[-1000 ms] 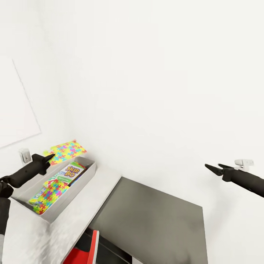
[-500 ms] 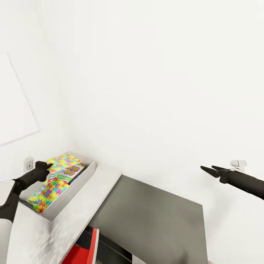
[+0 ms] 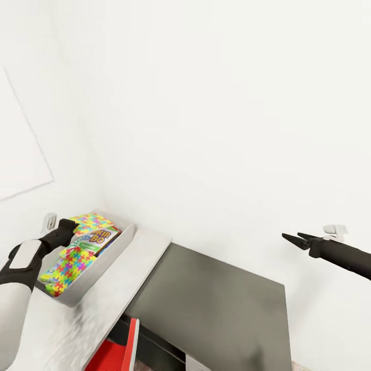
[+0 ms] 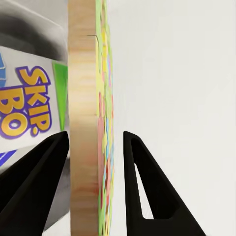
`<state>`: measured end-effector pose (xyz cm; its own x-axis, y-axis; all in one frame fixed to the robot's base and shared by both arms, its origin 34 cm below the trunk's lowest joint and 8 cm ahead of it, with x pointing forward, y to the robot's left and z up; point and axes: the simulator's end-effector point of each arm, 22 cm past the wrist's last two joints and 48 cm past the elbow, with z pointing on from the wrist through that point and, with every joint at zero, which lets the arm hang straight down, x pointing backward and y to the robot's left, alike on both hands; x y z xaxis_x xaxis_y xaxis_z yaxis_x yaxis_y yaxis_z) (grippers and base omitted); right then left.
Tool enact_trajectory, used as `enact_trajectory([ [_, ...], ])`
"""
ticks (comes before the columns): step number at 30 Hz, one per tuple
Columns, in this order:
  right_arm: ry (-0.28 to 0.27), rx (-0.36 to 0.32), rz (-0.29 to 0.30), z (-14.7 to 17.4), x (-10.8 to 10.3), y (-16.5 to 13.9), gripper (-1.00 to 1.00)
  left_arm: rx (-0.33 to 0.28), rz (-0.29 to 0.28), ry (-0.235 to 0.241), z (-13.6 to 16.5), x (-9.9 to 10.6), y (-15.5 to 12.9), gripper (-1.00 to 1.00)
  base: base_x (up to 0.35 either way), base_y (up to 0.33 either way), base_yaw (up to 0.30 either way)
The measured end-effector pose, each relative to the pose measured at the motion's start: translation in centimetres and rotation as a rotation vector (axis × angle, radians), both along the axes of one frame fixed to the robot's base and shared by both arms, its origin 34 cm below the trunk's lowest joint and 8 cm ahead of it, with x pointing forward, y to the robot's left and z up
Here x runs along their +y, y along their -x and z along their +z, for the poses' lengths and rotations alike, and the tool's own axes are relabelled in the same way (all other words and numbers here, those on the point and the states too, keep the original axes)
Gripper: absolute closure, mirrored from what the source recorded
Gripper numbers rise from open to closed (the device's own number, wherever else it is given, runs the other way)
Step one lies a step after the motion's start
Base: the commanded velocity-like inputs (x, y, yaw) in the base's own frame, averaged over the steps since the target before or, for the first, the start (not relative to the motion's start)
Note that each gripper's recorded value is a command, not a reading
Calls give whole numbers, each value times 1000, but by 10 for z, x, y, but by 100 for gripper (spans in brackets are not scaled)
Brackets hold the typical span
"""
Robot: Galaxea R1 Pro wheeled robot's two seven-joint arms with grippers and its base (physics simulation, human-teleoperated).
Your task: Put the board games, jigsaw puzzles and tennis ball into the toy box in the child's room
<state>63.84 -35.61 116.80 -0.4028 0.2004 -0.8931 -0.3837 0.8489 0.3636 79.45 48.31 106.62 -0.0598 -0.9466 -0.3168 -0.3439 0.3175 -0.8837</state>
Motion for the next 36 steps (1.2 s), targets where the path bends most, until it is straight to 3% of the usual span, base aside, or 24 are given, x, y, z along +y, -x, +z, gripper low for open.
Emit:
enact_trajectory([
  [6, 2, 9, -4, -4, -2, -1, -100, -2, 1, 9, -2, -5, -17, 100, 0, 0, 0],
  [10, 1, 16, -1, -8, -1, -2, -100, 10, -34, -26, -9, -8, -24, 100, 0, 0, 0],
  [21, 1, 34, 2, -18, 0, -5, -100, 45, -38, -58, -26, 9, -21, 100, 0, 0, 0],
  [30, -28, 31, 66, -18, 12, 0, -100, 70, -33, -61, -39, 15, -18, 100, 0, 0, 0],
  [36, -30, 39, 72, -23, 13, -1, -100, 78, -30, -59, -46, 16, -18, 100, 0, 0, 0],
])
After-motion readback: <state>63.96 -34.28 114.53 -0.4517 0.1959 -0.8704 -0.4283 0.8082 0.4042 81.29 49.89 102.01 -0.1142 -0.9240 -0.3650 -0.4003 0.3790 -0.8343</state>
